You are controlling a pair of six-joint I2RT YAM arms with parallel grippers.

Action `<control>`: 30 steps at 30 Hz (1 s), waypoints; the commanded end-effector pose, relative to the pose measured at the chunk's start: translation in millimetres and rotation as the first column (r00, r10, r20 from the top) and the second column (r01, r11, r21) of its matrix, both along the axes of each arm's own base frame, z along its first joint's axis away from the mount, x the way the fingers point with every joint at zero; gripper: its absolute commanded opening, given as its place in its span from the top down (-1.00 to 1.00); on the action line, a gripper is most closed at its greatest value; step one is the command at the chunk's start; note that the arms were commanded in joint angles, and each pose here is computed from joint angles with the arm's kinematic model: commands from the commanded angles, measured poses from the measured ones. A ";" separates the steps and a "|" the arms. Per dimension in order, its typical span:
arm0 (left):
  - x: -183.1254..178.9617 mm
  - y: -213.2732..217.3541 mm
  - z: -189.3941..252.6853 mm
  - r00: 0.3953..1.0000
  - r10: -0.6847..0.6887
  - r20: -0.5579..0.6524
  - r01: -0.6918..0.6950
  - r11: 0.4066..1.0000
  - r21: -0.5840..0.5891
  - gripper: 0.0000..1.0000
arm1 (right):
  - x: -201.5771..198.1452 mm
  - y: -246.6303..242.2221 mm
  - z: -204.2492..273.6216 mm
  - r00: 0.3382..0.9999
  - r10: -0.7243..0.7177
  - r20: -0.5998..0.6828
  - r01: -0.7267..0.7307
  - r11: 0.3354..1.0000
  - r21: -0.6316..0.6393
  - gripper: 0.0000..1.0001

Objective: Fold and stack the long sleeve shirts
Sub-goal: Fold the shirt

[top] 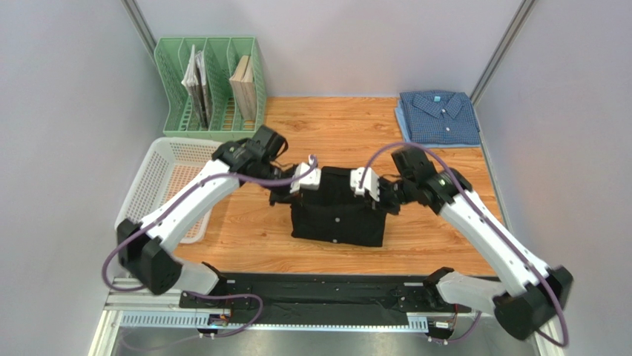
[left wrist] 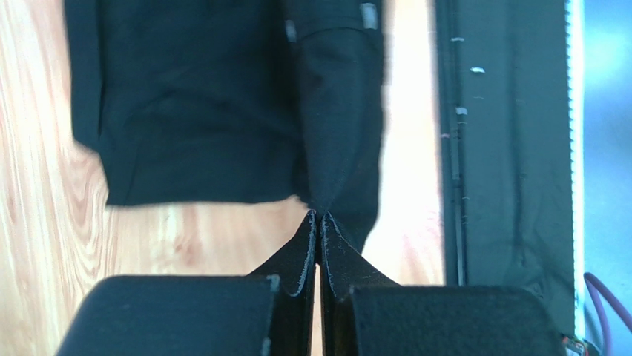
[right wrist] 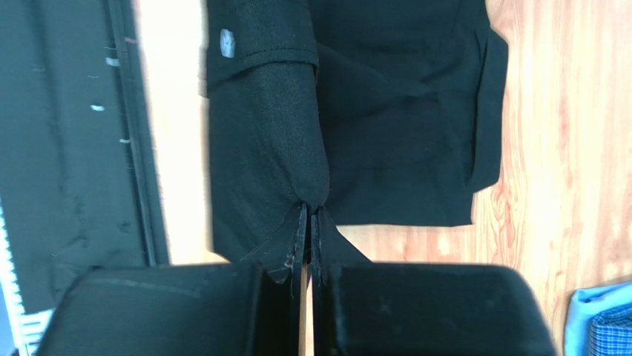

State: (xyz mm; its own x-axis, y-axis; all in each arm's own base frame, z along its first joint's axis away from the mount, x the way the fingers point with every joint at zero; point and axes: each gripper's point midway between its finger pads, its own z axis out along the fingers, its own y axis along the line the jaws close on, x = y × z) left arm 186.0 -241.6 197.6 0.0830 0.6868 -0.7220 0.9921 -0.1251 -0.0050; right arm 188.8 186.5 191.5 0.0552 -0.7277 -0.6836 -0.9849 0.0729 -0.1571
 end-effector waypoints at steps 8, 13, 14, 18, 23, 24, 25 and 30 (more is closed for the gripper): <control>132.0 -9.1 -112.5 0.928 0.257 -0.270 -0.187 0.947 0.262 1.00 | 134.1 -6.2 -112.9 0.925 -0.169 -0.340 0.121 0.980 -0.159 1.00; 149.8 -13.1 -141.5 0.868 0.354 -0.347 -0.240 0.913 0.331 0.99 | 143.8 -10.9 -146.5 0.898 -0.221 -0.382 0.159 0.970 -0.186 1.00; 145.9 -14.8 -141.3 0.859 0.356 -0.368 -0.238 0.914 0.330 0.99 | 141.2 -9.9 -152.4 0.898 -0.218 -0.382 0.156 0.970 -0.186 1.00; 124.8 -6.7 -140.5 0.823 0.395 -0.409 -0.251 0.898 0.361 1.00 | 125.1 -1.7 -156.7 0.895 -0.212 -0.393 0.143 0.970 -0.198 1.00; 71.7 8.1 -137.6 0.773 0.406 -0.487 -0.246 0.900 0.359 1.00 | 91.1 6.3 -143.4 0.889 -0.205 -0.410 0.160 0.977 -0.141 0.79; 59.8 11.1 -130.6 0.771 0.399 -0.496 -0.245 0.905 0.348 1.00 | 81.6 4.2 -143.4 0.878 -0.212 -0.429 0.166 0.976 -0.142 0.67; 55.5 11.2 -125.1 0.776 0.384 -0.499 -0.242 0.914 0.326 0.88 | 77.5 5.1 -136.1 0.864 -0.231 -0.448 0.192 0.973 -0.130 0.45; 53.5 4.3 -79.7 0.866 0.297 -0.403 -0.258 0.955 0.150 0.26 | 82.0 2.4 -76.3 0.807 -0.306 -0.506 0.334 0.942 -0.036 -0.15</control>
State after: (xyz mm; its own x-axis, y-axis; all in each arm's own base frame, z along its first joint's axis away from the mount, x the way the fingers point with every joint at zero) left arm 230.5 -222.3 63.6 -0.5135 0.7743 -0.3699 0.7990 0.2742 -0.5352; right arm 256.9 184.3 58.2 -0.4365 -0.7456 -0.5036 -0.8960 0.3099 0.3179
